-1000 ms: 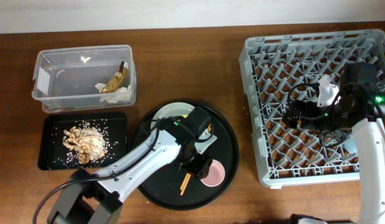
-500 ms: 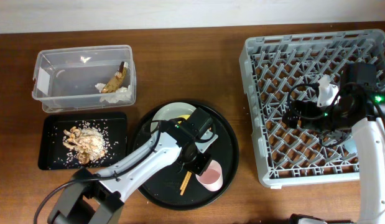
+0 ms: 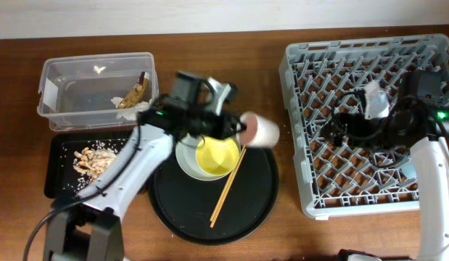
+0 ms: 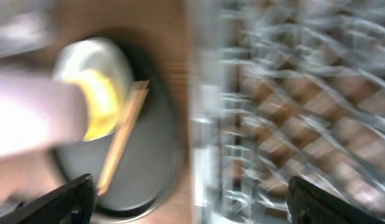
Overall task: Sort waste into correct bins and load items into the dishwasher rack
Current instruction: 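Grasp the pink cup with the left gripper and lift it, then hand the pink cup from the left gripper to the right gripper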
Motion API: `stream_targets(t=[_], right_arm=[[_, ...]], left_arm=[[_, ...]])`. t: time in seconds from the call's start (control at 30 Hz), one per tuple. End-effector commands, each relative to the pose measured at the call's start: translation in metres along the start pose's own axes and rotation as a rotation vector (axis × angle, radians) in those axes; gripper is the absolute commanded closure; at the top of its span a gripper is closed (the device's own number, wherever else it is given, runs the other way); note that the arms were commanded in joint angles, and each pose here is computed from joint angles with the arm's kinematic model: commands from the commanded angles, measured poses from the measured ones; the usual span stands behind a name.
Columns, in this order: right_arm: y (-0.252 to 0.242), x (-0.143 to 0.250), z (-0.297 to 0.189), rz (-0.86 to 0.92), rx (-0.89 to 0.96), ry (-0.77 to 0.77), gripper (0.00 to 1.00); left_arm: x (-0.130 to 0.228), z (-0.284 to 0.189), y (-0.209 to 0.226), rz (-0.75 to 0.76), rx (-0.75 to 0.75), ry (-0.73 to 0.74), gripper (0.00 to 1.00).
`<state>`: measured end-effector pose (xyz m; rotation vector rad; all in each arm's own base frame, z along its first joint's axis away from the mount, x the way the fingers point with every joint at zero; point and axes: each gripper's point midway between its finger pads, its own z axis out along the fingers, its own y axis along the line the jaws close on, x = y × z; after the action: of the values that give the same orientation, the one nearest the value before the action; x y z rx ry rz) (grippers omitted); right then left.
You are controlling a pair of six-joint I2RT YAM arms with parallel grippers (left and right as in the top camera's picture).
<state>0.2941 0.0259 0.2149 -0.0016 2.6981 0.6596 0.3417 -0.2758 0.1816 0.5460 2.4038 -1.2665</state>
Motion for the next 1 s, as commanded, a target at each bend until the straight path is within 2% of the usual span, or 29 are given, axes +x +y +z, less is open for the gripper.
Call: stream_targets(t=[0.0, 0.17, 0.3, 0.53, 0.73, 0.83, 0.97], right_arm=[[0.081, -0.002, -0.014, -0.325, -0.434, -0.086, 0.02], [0.122, 0.009, -0.014, -0.518, -0.579, -0.101, 0.02], [0.135, 0.006, -0.011, -0.586, -0.603, -0.118, 0.02], [0.16, -0.005, -0.029, -0.696, -0.755, -0.248, 0.0], [0.174, 0.006, -0.024, -0.728, -0.786, -0.208, 0.07], [0.178, 0.009, -0.023, -0.74, -0.793, -0.197, 0.16], [0.175, 0.009, -0.02, -0.742, -0.766, -0.19, 0.23]], left_arm=[[-0.019, -0.017, -0.053, -0.06, 0.335, 0.001, 1.0], [-0.021, -0.025, -0.088, 0.028, 0.537, 0.035, 1.0], [-0.016, -0.03, -0.096, 0.04, 0.59, 0.064, 1.0], [-0.012, -0.036, -0.103, 0.058, 0.636, 0.086, 1.0], [-0.012, -0.036, -0.103, 0.059, 0.637, 0.086, 1.0], [-0.012, -0.036, -0.103, 0.06, 0.636, 0.085, 1.0], [-0.013, -0.036, -0.103, 0.059, 0.636, 0.085, 0.99]])
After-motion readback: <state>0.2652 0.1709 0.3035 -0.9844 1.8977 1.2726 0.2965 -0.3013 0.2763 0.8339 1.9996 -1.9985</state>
